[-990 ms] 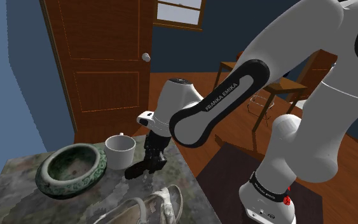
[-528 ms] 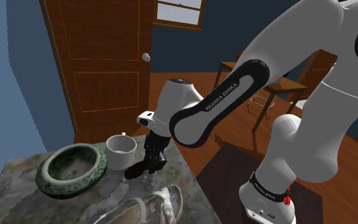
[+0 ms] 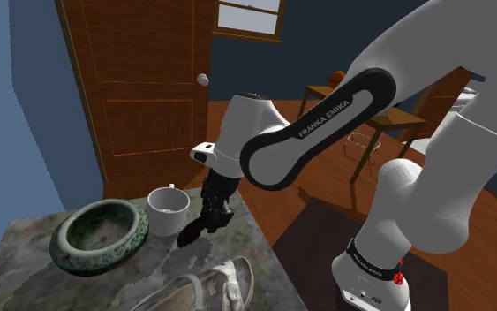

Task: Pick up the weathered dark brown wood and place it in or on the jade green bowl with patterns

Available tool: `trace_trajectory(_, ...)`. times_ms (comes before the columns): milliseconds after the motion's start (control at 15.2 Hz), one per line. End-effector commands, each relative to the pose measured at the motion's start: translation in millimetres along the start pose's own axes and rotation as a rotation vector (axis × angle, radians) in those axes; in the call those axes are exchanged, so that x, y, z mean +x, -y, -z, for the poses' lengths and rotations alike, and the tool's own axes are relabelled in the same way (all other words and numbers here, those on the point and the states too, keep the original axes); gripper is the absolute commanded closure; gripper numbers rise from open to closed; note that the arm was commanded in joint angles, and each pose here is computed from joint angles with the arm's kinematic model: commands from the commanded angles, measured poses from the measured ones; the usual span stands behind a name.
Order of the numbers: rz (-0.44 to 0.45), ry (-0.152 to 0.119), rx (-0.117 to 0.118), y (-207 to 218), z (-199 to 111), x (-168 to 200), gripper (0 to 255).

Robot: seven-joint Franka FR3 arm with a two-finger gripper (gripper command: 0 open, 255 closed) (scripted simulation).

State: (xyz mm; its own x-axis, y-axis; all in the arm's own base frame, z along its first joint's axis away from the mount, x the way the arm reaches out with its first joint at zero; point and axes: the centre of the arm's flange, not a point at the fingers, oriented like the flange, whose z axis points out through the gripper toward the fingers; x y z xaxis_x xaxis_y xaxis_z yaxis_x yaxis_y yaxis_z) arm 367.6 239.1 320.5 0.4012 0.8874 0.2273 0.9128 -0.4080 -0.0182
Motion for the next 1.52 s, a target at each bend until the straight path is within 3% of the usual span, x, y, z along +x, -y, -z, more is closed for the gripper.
trace_trajectory(0,0.0,0.001,0.0,0.0,10.4,2.9,255)
trace_trajectory(1452,0.0,0.001,0.0,2.1,123.5,29.2,255)
